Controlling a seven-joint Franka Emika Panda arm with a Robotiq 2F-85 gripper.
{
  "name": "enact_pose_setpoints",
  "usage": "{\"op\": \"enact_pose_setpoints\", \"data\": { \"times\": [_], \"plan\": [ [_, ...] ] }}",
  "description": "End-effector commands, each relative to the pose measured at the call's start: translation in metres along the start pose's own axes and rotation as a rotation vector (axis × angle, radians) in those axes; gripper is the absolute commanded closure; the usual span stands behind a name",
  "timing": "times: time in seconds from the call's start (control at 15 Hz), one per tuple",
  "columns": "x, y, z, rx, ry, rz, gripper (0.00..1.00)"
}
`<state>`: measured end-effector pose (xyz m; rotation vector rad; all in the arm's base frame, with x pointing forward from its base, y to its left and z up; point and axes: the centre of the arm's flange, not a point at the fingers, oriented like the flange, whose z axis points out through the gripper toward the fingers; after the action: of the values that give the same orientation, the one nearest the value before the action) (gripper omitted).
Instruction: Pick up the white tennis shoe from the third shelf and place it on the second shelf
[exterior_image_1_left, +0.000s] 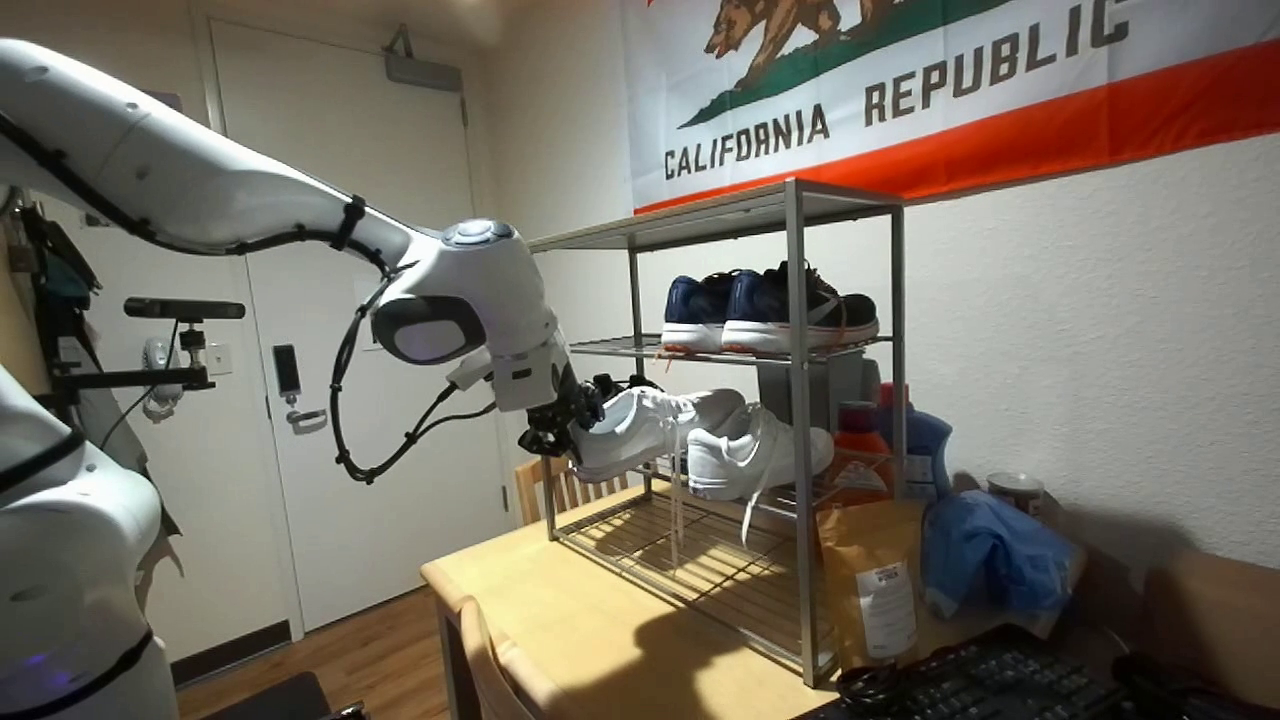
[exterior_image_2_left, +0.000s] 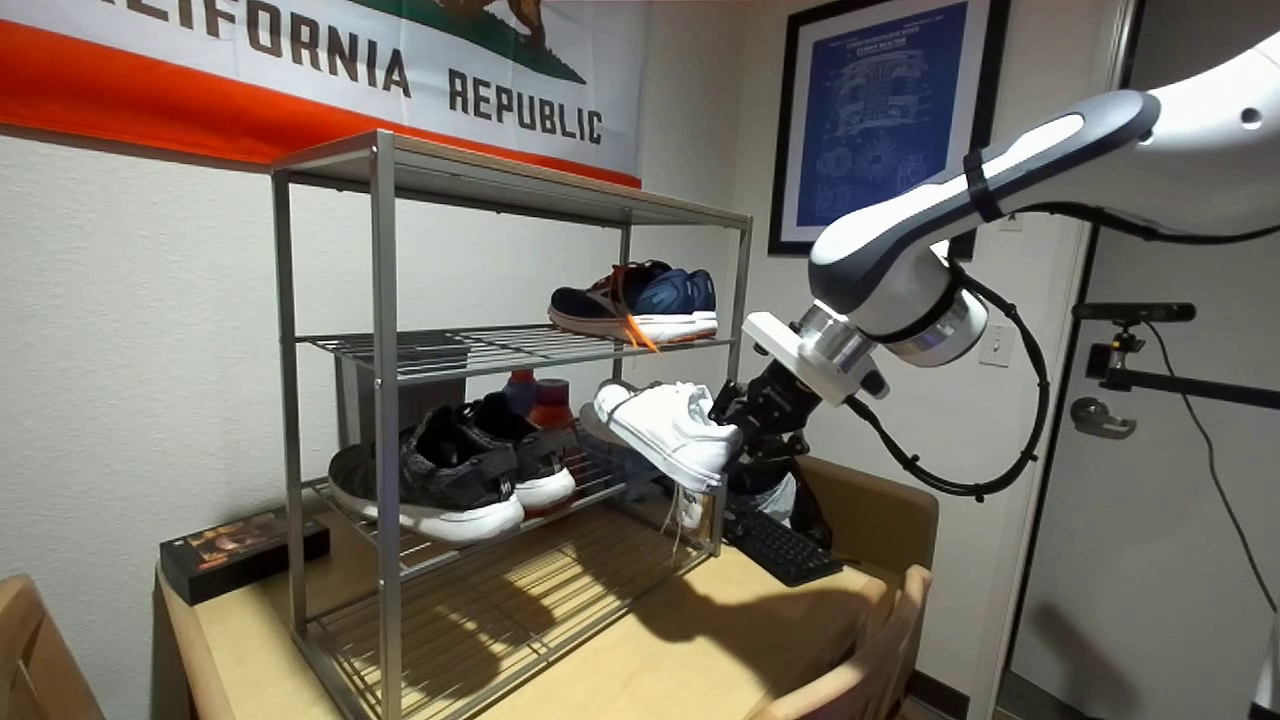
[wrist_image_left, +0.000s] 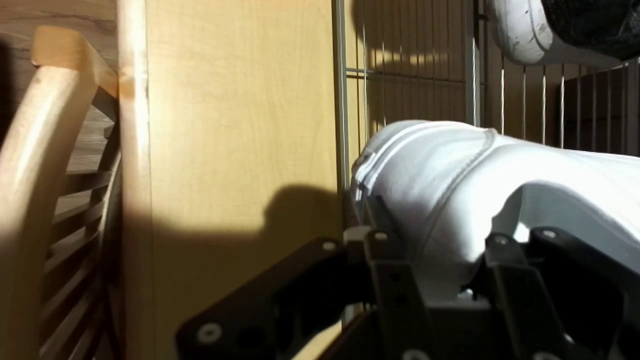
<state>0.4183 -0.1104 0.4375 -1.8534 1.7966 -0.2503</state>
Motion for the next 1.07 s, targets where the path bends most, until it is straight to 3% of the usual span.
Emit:
{"op": "enact_pose_setpoints", "data": {
  "times": [0.0, 0.47, 1.0],
  "plan": [
    [0.002, -0.021, -0.005, 0.001, 0.043, -0.001, 0.97],
    [0.007, -0.040, -0.015, -0.043, 0.027, 0.011, 0.97],
    [0.008, -0.100, -0.014, -0.124, 0.011, 0.111, 0.97]
  ]
}}
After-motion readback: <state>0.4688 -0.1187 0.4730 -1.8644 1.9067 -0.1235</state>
